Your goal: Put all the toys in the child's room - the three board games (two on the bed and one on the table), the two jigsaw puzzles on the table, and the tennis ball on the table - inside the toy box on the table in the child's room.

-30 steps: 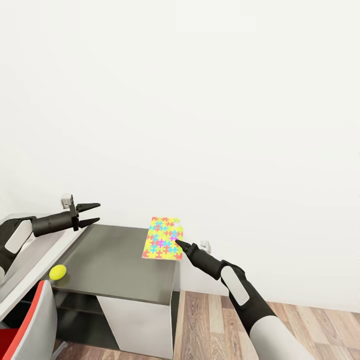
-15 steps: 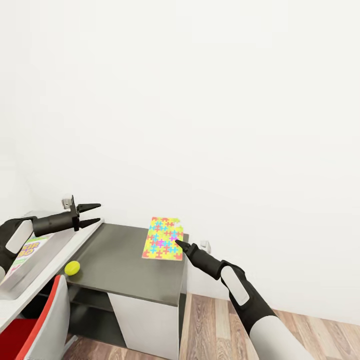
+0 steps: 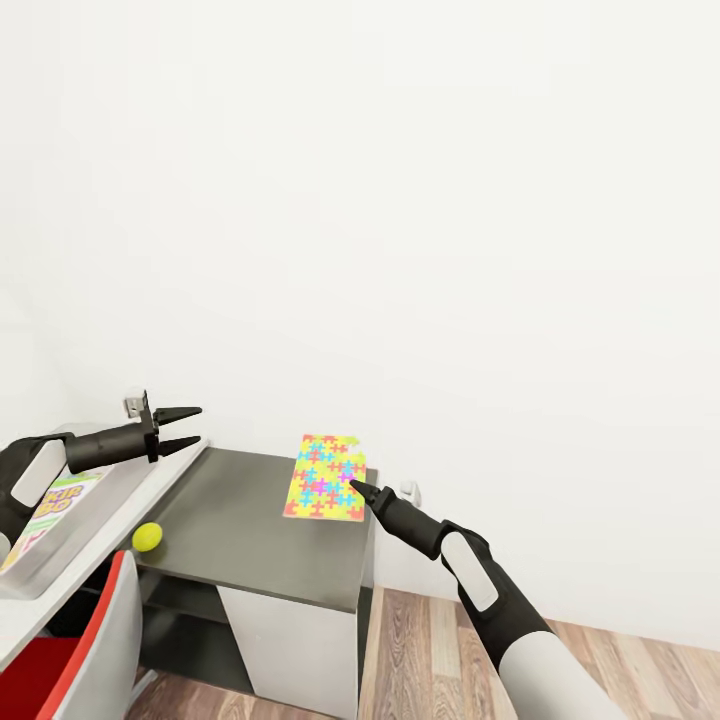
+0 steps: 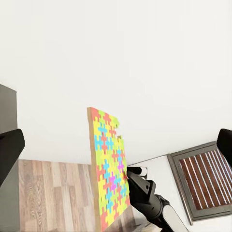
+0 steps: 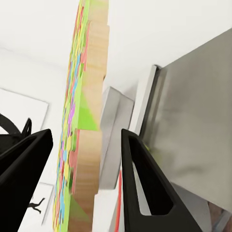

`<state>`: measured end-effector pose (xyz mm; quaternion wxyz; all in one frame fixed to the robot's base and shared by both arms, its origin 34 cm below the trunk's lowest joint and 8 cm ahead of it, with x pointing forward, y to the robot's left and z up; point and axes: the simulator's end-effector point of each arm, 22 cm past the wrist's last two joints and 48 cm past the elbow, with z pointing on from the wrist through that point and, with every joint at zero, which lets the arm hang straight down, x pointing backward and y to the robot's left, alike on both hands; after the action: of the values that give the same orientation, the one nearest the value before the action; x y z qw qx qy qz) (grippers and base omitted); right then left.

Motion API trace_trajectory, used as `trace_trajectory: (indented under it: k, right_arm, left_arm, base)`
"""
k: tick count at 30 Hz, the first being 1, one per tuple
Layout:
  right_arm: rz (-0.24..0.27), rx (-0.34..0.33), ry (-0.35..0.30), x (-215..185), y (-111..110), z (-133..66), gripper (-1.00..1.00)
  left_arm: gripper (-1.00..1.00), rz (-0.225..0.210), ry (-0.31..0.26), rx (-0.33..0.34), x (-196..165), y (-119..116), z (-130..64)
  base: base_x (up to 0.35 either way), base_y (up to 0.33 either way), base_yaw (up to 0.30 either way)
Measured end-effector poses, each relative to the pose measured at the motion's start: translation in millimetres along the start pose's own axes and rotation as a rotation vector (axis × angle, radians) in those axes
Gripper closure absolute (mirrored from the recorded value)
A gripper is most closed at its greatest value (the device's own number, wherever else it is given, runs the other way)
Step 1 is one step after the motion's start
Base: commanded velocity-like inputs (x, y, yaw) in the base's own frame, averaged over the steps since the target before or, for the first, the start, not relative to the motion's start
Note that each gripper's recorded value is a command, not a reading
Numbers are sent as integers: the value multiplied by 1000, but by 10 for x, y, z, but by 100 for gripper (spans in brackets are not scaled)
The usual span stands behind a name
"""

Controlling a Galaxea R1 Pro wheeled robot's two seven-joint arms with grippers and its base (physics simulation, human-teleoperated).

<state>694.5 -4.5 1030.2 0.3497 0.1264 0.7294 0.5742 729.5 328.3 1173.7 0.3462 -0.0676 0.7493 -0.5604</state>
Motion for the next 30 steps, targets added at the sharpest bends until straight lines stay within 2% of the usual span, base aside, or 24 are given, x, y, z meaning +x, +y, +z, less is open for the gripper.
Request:
trace_trajectory:
  k: [16,30]
  right_arm:
    - [-13,-9,-4,-16,209,-63,100]
    - [-23,-17,-8,-38,282,-74,100]
  left_arm:
    - [-100,13,-6,8,-20,-215,-86]
    - [-100,24,-11,14,-36,-294,-111]
  base:
    - [0,0,177]
    - [0,0,176]
